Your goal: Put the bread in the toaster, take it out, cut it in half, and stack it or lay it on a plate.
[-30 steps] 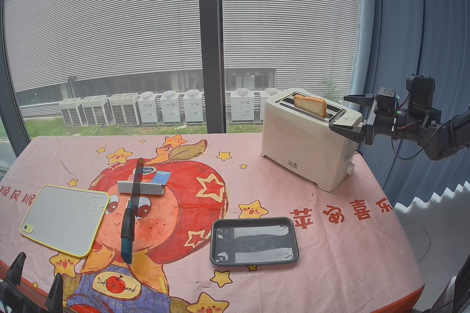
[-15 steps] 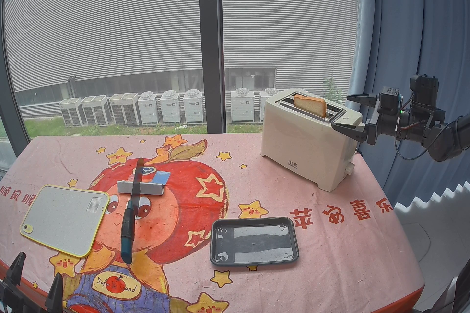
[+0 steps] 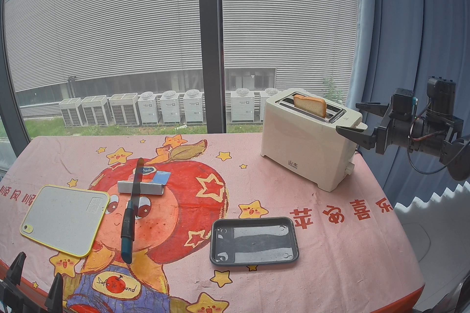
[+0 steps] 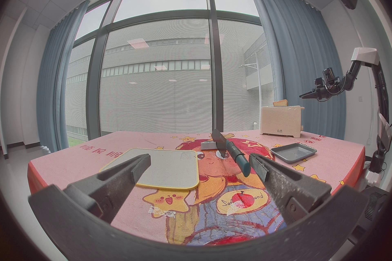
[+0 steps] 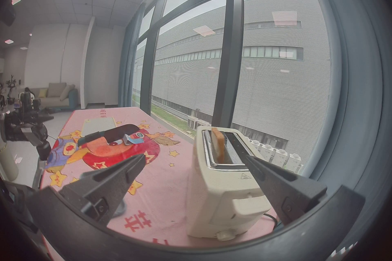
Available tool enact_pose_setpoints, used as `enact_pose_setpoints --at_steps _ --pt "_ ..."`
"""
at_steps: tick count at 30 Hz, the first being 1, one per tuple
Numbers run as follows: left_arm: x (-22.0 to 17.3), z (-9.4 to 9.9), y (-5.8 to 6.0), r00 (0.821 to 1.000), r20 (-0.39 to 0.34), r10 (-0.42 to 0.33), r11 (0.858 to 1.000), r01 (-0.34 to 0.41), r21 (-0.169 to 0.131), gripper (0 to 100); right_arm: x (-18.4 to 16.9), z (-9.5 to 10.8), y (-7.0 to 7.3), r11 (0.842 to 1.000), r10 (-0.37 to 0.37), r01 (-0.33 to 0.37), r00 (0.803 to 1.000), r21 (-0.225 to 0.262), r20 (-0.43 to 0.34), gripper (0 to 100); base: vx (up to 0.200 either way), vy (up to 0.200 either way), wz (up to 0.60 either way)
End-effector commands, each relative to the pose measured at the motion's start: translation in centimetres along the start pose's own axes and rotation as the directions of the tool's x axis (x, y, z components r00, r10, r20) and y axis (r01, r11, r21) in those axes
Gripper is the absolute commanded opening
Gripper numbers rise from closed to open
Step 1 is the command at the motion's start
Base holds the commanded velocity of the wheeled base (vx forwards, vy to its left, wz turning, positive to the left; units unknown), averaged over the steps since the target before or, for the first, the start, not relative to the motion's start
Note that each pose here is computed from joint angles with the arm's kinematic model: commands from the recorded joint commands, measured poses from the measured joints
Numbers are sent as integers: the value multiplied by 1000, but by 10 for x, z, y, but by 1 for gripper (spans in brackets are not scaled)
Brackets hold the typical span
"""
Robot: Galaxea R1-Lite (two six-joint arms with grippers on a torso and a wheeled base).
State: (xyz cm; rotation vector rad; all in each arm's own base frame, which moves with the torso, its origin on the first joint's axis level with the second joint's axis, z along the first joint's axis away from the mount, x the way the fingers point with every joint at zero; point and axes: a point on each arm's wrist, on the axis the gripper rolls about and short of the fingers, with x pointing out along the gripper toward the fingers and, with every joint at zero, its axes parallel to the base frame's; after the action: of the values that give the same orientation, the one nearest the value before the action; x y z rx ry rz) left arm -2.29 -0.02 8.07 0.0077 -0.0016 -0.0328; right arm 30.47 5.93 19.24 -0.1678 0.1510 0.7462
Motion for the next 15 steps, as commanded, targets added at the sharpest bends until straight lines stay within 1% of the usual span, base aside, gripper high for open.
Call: enact_pose_setpoints --at_steps 1,2,3,4,7,8,11,13,14,15 --pt "1 -5 0 1000 -11 -1 1000 1 0 100 -20 14 25 1000 -22 22 999 1 32 100 0 0 0" --pt "1 -5 0 1000 -12 -1 1000 1 0 100 -21 14 27 999 -49 49 998 11 28 100 0 0 0" --pt "1 -5 0 1000 -11 0 1000 0 0 100 -22 14 27 999 -52 52 998 13 27 100 0 0 0" --pt "1 -5 0 1000 -11 0 1000 0 0 100 -26 14 34 997 -76 75 997 34 22 100 0 0 0" --pt "1 -5 0 1000 -11 0 1000 0 0 100 -34 18 41 995 -76 74 996 68 38 100 0 0 0" --pt "1 -5 0 1000 -11 0 1000 0 0 100 -38 20 43 993 -81 77 996 90 47 100 0 0 0" --pt "1 -5 0 1000 -11 0 1000 0 0 100 -43 24 43 988 -111 104 992 115 58 100 0 0 0" --pt "1 -5 0 1000 -11 0 1000 0 0 100 -43 24 42 975 -193 187 980 123 44 100 0 0 0" --pt "1 -5 0 1000 -11 0 1000 0 0 100 -43 22 41 965 -235 229 972 128 31 100 0 0 0" --pt "1 -5 0 1000 -11 0 1000 0 0 100 -44 21 41 958 -259 254 965 131 23 100 0 0 0"
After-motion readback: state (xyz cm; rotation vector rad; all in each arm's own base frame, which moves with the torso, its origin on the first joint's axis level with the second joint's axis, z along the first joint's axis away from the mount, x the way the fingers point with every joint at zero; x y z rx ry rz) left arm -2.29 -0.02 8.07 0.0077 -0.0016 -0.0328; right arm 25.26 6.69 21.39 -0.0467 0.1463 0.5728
